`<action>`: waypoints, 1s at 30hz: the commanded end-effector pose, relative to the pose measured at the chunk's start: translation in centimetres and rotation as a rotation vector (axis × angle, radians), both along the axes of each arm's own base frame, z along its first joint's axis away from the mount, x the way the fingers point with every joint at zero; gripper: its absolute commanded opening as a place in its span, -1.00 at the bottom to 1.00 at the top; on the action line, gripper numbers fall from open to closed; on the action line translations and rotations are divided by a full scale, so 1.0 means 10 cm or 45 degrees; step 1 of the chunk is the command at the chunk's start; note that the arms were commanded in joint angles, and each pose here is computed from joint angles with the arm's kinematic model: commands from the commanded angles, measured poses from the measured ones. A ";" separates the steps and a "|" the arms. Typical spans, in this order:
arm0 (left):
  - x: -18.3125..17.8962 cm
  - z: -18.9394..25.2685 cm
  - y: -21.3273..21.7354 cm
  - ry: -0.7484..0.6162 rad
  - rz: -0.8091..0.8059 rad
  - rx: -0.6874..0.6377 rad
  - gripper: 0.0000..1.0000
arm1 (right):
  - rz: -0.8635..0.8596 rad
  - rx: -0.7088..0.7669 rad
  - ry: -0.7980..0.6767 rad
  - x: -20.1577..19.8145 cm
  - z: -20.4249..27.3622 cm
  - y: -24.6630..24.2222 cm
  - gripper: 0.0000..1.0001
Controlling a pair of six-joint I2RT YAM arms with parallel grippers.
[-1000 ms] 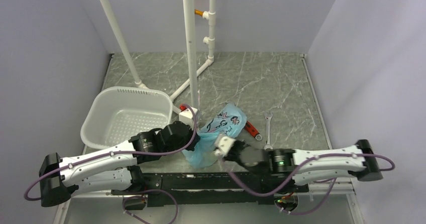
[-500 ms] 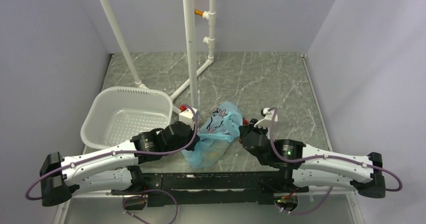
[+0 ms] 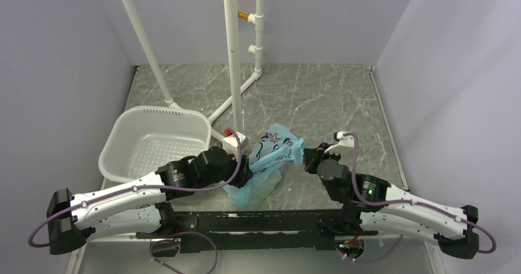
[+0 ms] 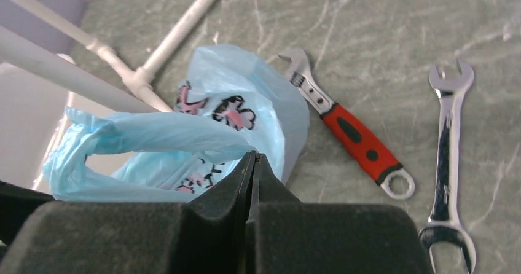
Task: Take the fake fruits out of the plastic bag
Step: Untie the plastic bag at the center of the board, then adjust the plastic bag at the center of the board.
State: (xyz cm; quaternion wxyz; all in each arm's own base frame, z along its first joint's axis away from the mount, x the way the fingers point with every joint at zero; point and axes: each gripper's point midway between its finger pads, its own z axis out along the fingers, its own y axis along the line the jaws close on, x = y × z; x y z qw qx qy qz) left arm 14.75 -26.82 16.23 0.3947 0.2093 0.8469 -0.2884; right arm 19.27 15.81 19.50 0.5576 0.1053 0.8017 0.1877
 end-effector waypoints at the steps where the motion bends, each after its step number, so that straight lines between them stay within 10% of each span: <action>1: -0.04 0.69 -0.25 -0.191 -0.291 -0.097 0.31 | 0.198 -0.015 -0.129 0.03 0.30 0.21 -1.00; 10: 0.05 0.99 -0.58 -0.328 -0.797 0.274 0.98 | 0.275 0.022 -0.114 0.01 0.30 0.42 -1.00; 17: 0.43 0.97 -0.69 -0.382 -0.749 0.481 0.95 | 0.286 0.024 -0.117 0.01 0.32 0.42 -1.00; 30: 0.90 0.80 -0.63 -0.320 -0.343 0.597 -0.60 | 0.297 0.031 -0.119 -0.01 0.30 0.43 -1.00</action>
